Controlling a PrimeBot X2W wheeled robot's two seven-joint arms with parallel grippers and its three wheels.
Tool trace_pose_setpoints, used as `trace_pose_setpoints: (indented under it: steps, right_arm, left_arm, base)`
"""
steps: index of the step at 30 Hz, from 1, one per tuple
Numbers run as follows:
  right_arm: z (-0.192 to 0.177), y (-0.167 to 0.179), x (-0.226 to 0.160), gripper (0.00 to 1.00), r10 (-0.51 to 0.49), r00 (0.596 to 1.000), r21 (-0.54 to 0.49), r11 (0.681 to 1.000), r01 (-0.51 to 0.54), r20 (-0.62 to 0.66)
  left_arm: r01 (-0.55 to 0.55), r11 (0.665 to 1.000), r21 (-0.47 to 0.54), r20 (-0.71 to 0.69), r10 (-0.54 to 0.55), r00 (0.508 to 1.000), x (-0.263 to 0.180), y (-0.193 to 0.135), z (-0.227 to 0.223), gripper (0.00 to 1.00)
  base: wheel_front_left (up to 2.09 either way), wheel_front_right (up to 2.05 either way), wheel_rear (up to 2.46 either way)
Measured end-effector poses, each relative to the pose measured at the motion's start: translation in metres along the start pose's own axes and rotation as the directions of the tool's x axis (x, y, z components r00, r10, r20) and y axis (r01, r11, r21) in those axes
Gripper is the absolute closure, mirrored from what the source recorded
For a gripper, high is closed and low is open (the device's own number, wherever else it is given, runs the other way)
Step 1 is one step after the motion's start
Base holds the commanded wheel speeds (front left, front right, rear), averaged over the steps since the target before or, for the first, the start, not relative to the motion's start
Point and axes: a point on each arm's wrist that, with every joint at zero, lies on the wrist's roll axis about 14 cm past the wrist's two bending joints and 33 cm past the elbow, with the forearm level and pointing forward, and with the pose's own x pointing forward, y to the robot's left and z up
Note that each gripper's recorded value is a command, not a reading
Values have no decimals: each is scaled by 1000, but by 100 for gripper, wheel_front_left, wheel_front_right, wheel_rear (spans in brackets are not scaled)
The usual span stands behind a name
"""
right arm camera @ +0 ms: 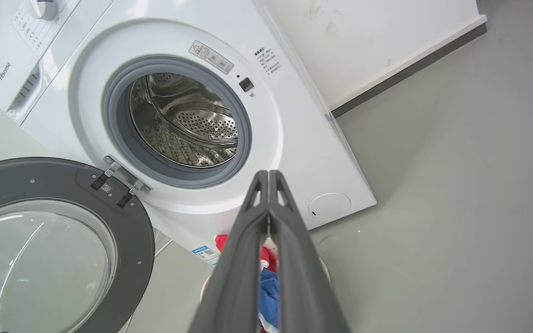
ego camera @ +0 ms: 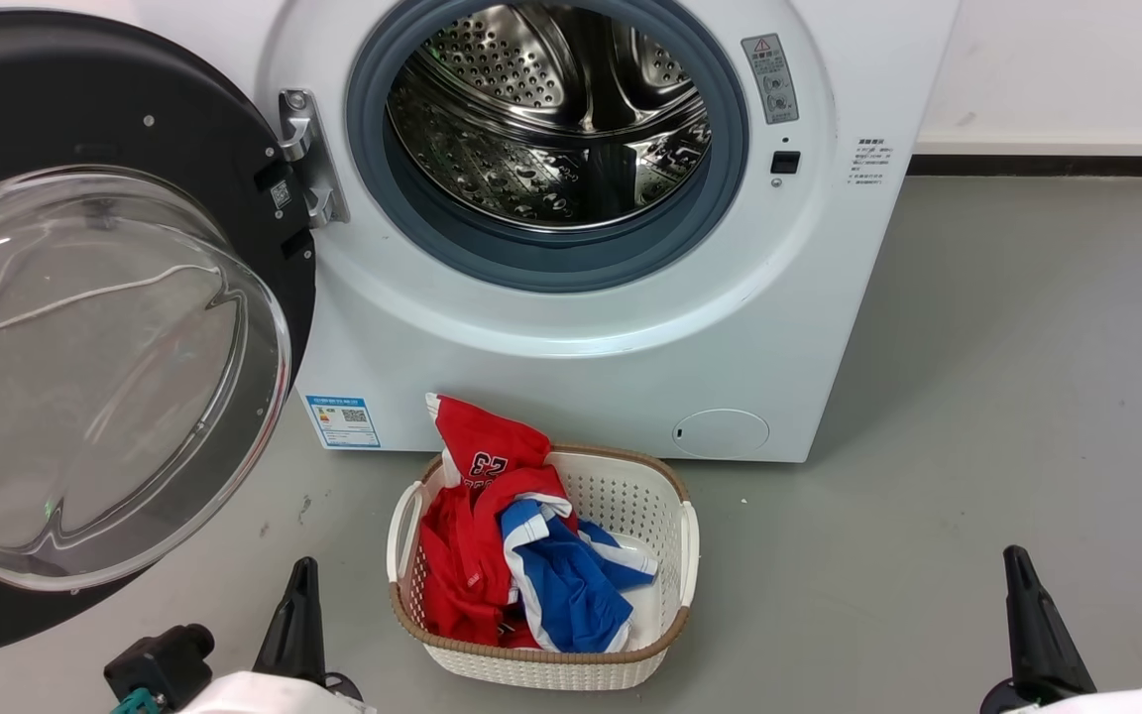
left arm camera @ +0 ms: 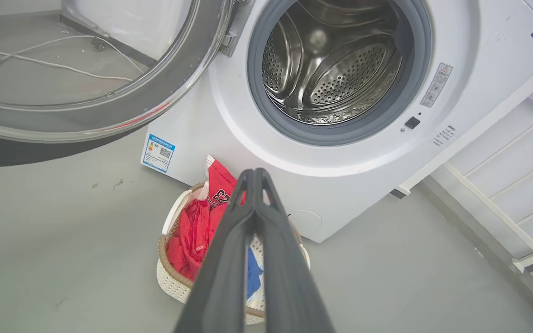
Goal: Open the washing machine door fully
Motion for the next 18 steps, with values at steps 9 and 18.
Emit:
trace_pose_setpoints:
  steps: [9, 18]
  right_arm:
    - [0, -2, 7, 100, -14, 1000, 129, 992, 14, -7]
    - [1, -3, 13, 100, -22, 1000, 244, 969, 25, -15]
  left_arm:
    - [-15, 990, -141, -15, 13, 1000, 5, 3, 1, 100]
    - [-20, 963, -269, -24, 14, 1000, 11, 3, 2, 100]
  base:
    - [0, 0, 0]
    - [0, 0, 0]
